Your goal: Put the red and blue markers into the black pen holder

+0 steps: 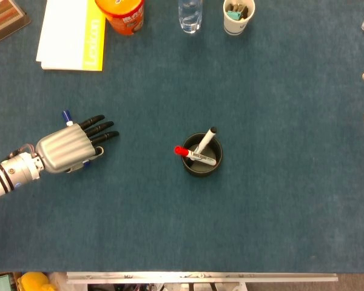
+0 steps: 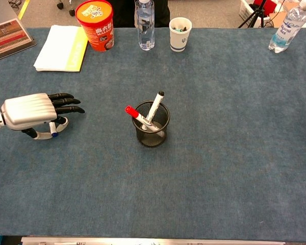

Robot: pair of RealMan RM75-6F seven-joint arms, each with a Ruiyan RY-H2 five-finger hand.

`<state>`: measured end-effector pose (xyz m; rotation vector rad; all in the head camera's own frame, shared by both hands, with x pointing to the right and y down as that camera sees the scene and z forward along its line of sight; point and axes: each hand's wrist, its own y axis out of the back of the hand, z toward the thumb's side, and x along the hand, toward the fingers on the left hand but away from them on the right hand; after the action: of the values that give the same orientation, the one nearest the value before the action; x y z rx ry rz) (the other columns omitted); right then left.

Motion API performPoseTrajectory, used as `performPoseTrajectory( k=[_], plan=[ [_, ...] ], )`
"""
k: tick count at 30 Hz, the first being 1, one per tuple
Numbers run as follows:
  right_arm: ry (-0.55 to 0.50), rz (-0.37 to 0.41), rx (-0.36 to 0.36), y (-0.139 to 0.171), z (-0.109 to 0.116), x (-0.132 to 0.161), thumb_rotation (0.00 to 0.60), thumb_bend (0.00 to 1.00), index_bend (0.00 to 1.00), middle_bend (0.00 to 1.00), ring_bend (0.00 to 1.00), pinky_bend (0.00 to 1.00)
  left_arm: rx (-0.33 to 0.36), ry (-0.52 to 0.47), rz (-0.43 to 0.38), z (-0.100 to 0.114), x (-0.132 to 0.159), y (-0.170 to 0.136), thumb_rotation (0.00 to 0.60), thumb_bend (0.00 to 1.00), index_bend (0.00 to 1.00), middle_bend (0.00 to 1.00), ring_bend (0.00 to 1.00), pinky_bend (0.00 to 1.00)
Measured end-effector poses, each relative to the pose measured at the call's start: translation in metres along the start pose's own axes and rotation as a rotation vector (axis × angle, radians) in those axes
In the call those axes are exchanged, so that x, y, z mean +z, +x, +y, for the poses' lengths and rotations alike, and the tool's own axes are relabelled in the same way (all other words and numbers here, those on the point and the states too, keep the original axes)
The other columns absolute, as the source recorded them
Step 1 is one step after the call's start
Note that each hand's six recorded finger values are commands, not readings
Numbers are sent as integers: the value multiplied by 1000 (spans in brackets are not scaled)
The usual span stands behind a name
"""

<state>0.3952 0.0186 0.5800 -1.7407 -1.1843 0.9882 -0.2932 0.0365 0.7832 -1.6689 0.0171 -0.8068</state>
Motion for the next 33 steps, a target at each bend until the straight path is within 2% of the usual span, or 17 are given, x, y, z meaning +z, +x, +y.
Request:
performPoseTrajectory(
  k=[11,18,24,33],
  plan=[
    [-3,0,-12,1,3,0,600,357,278,237,50,0,8,-17,9,3,0,-1,600,277,596,106,0,79],
    [-7,4,-15,0,3,1,600,357,278,237,50,0,43,-79,31,12,-3,-5,600,278,619,122,0,79],
    [-13,9,-12,-2,1,2,600,357,278,237,50,0,97,-182,63,28,-8,-14,600,280,626,132,0,79],
    [-27,21,-1,-7,-5,3,600,357,278,237,50,0,187,-435,121,66,-8,-30,600,281,629,139,0,79]
  ],
)
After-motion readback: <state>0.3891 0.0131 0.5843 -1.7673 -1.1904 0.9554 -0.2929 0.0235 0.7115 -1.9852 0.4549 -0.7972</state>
